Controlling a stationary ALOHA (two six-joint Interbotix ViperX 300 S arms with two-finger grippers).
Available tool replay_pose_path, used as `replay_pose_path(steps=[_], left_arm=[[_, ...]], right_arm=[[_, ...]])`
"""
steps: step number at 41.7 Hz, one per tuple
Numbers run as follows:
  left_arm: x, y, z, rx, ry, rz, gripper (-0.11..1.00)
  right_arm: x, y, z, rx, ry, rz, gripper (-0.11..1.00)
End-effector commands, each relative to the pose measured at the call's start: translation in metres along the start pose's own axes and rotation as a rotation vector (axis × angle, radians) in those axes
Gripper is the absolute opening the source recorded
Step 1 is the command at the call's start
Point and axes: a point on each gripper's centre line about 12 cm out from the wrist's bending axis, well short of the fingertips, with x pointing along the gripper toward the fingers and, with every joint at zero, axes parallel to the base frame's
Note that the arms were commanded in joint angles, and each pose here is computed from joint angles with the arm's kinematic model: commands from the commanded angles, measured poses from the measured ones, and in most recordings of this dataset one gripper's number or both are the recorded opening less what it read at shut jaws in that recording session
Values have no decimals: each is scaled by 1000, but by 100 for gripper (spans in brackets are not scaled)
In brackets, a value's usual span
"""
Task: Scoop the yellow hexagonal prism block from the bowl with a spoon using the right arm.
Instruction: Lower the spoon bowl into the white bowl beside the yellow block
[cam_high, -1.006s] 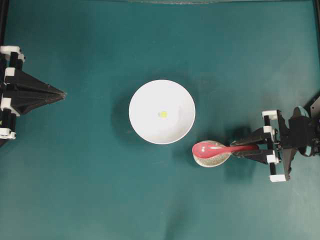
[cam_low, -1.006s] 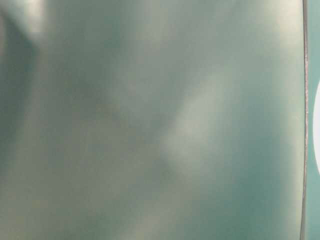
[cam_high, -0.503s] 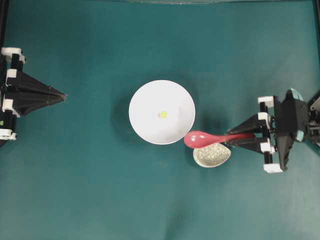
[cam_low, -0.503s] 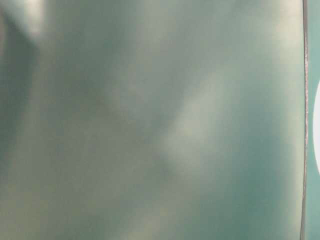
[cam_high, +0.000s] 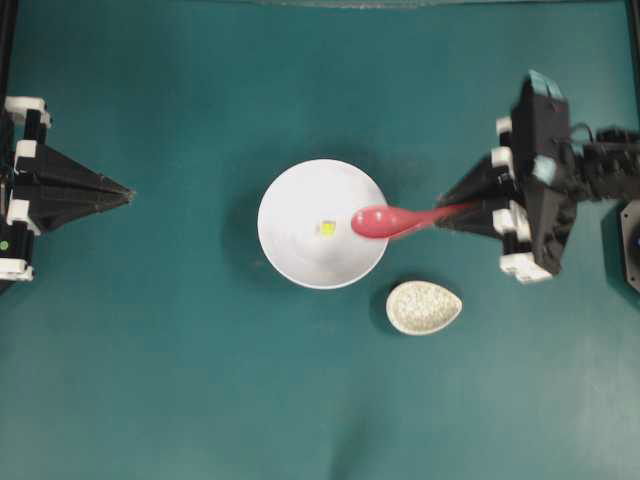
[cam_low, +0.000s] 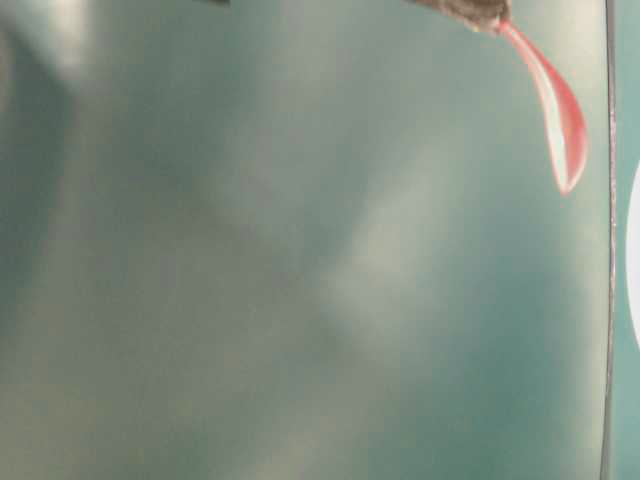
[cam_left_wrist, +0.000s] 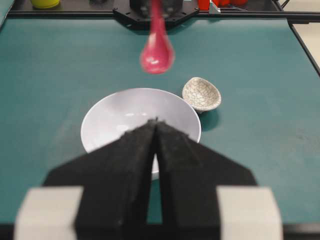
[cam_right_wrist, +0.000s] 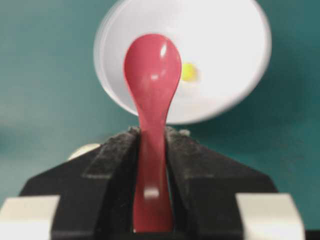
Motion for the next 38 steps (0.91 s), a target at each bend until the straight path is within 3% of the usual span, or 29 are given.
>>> replay_pose_path(steps=[1, 12, 27, 38], left_arm=[[1, 0, 5, 3, -9, -1, 1], [2, 0, 2, -1, 11, -2, 1], [2, 0, 3, 2, 2, -2, 1], [2, 0, 3, 2, 2, 0, 1]], right_arm=[[-1, -11, 17, -6, 13, -25, 24], [23, -16, 35, -20, 152, -9, 24], [59, -15, 53, 21, 329, 28, 24], [69, -19, 55, 45, 441, 2, 24]])
